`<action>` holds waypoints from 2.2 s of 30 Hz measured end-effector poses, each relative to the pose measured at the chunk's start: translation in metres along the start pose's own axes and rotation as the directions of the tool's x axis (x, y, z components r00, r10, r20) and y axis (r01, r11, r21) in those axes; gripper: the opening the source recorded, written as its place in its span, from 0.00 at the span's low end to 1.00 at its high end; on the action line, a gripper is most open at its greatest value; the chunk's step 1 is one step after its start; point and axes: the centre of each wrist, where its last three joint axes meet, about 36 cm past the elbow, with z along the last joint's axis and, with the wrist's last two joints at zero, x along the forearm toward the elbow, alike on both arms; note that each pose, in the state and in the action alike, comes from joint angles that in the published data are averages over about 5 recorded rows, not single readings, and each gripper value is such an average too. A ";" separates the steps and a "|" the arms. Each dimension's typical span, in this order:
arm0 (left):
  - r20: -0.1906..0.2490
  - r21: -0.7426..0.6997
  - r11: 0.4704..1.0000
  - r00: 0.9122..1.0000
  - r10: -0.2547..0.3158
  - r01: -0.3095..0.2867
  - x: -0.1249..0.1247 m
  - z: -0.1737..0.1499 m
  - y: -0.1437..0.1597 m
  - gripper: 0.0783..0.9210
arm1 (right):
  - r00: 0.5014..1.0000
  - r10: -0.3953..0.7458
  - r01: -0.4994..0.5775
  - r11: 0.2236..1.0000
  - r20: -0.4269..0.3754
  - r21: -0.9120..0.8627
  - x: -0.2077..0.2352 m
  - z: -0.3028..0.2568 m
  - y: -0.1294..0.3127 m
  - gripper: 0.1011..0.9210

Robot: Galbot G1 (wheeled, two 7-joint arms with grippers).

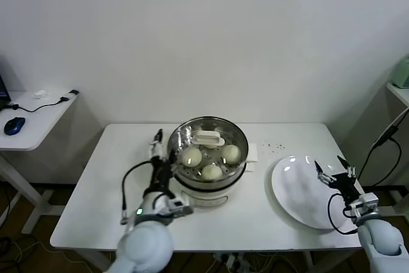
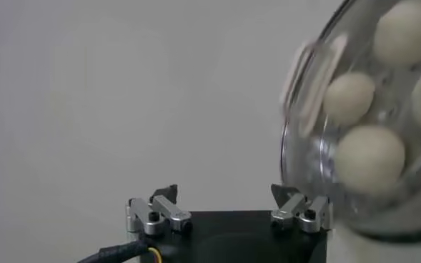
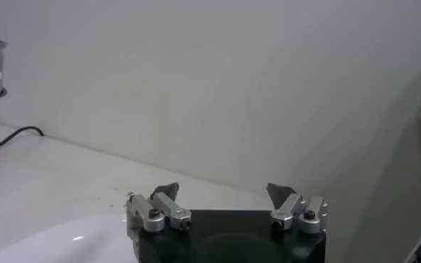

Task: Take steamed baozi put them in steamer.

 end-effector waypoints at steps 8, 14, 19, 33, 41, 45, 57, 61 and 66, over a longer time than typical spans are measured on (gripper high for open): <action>-0.173 0.278 0.959 0.980 0.099 -0.048 0.012 0.074 0.013 0.88 | 1.000 -0.014 0.014 1.000 0.008 -0.022 0.006 -0.007 0.018 0.88; -0.130 0.521 0.851 0.980 0.149 -0.061 0.028 0.124 0.011 0.88 | 0.999 -0.028 0.029 0.999 0.019 -0.039 0.011 -0.011 0.033 0.88; -0.064 0.679 0.733 0.991 0.115 -0.042 0.042 0.157 0.001 0.88 | 0.999 -0.044 0.045 0.998 0.023 -0.048 0.013 -0.015 0.045 0.88; -0.009 0.848 0.529 1.000 -0.001 0.008 0.071 0.189 -0.025 0.88 | 0.998 -0.060 0.062 0.996 0.031 -0.066 0.017 -0.023 0.057 0.88; -0.007 0.872 0.489 1.000 -0.021 0.016 0.080 0.191 -0.032 0.88 | 0.998 -0.054 0.056 0.995 0.024 -0.079 0.021 -0.023 0.059 0.88; -0.005 0.877 0.481 1.000 -0.026 0.017 0.082 0.191 -0.034 0.88 | 0.999 -0.046 0.048 0.995 0.021 -0.085 0.023 -0.022 0.059 0.88; 0.018 0.879 0.476 1.000 -0.020 -0.006 0.084 0.187 -0.033 0.88 | 0.999 -0.028 0.030 0.995 0.024 -0.098 0.028 -0.021 0.055 0.88; 0.023 0.878 0.479 1.000 -0.019 -0.011 0.085 0.185 -0.033 0.88 | 0.999 -0.031 0.033 0.994 0.024 -0.101 0.029 -0.020 0.054 0.88; 0.026 0.878 0.479 0.999 -0.023 -0.012 0.084 0.183 -0.032 0.88 | 0.999 -0.030 0.033 0.994 0.025 -0.102 0.030 -0.019 0.053 0.88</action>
